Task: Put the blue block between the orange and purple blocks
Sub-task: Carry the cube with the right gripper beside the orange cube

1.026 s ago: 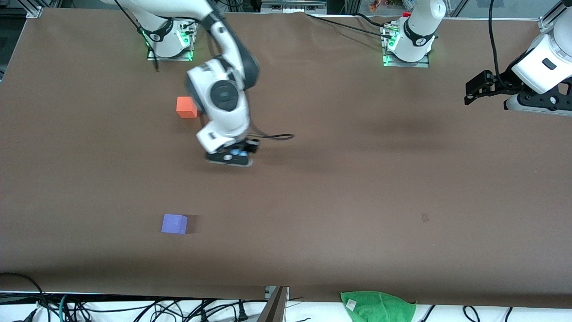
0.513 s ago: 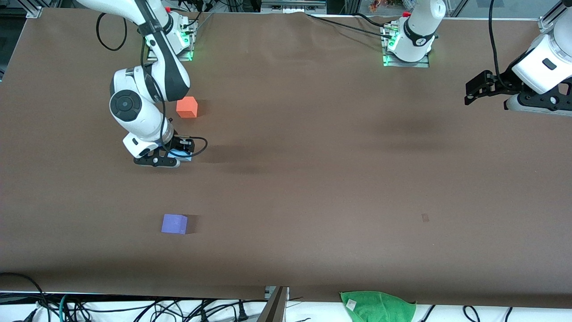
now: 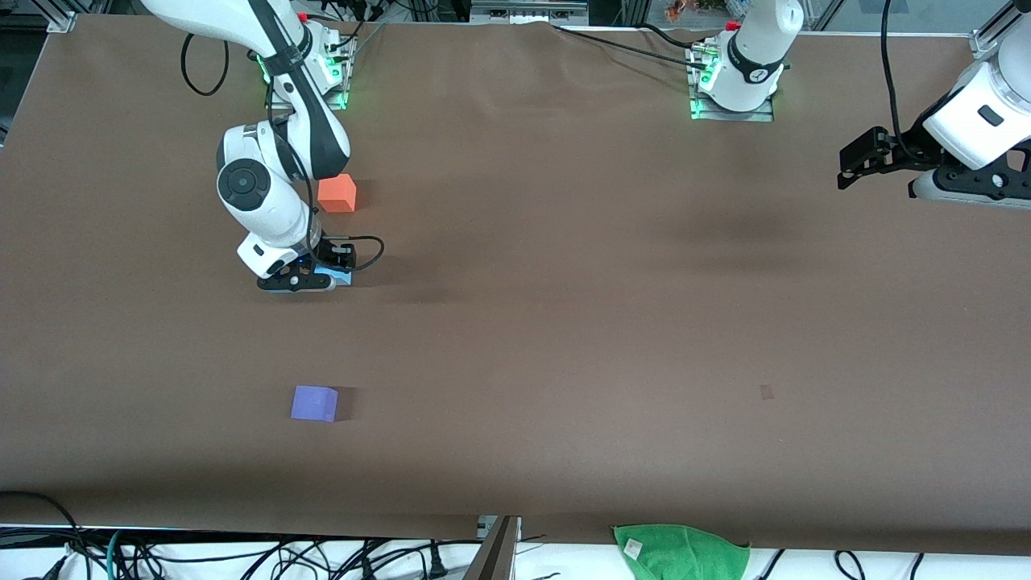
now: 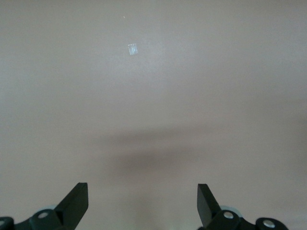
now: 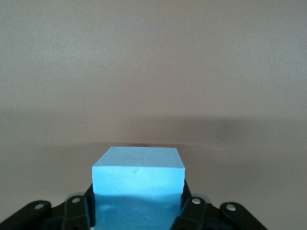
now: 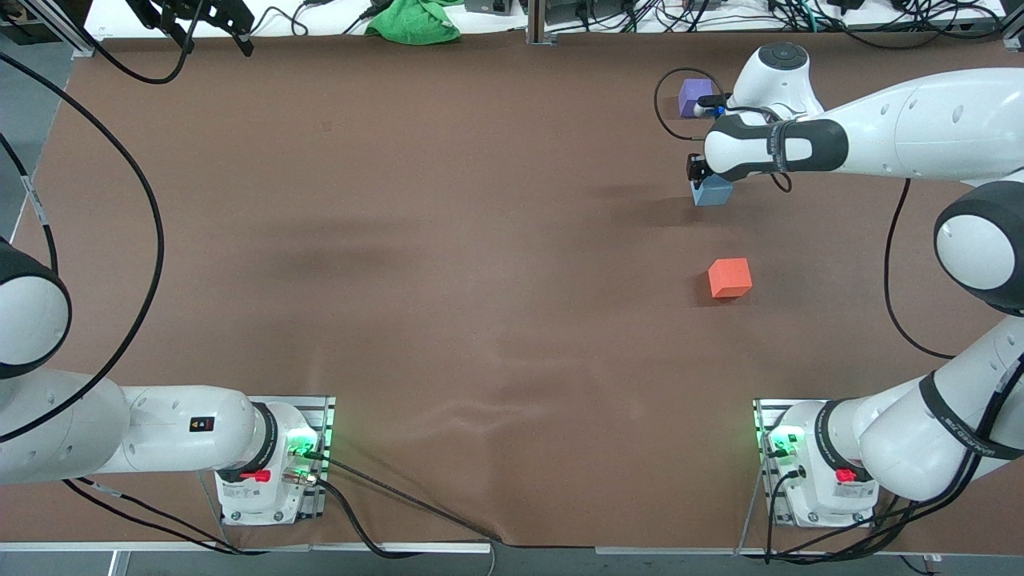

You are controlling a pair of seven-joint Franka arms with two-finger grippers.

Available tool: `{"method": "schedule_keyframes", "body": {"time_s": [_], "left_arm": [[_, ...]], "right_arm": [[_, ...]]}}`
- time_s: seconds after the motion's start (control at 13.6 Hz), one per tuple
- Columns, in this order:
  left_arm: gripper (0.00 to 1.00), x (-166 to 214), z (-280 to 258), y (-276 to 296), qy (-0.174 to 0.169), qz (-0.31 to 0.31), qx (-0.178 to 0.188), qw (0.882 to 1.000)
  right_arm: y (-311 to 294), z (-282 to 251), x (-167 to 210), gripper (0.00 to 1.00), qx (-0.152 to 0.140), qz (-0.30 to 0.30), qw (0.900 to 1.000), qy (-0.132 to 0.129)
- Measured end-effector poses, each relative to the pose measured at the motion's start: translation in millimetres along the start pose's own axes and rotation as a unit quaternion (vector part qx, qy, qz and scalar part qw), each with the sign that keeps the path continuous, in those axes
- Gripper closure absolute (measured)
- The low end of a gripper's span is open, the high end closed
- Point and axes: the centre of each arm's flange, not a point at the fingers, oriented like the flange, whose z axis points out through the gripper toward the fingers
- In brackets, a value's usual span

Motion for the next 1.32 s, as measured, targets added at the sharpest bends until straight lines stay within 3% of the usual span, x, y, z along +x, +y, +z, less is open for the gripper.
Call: {"method": "schedule_keyframes", "body": {"time_s": [0.44,0.95,1.1,1.32], "left_arm": [[0.00,0,0,0,0.000,0.000,0.000,1.000],[0.00,0,0,-1,0.000,-0.001,0.000,1.000],[0.00,0,0,-1,0.000,-0.001,0.000,1.000],[0.00,0,0,-2,0.000,-0.001,0.000,1.000]], "right_arm": [[9,37,4,0.38,-0.009,-0.012,1.000,0.010],[13,42,6,0.38,-0.009,-0.018,1.000,0.016],[15,42,7,0.34,-0.009,-0.017,1.000,0.016],[22,37,13,0.08,-0.008,-0.009,1.000,0.024]]}}
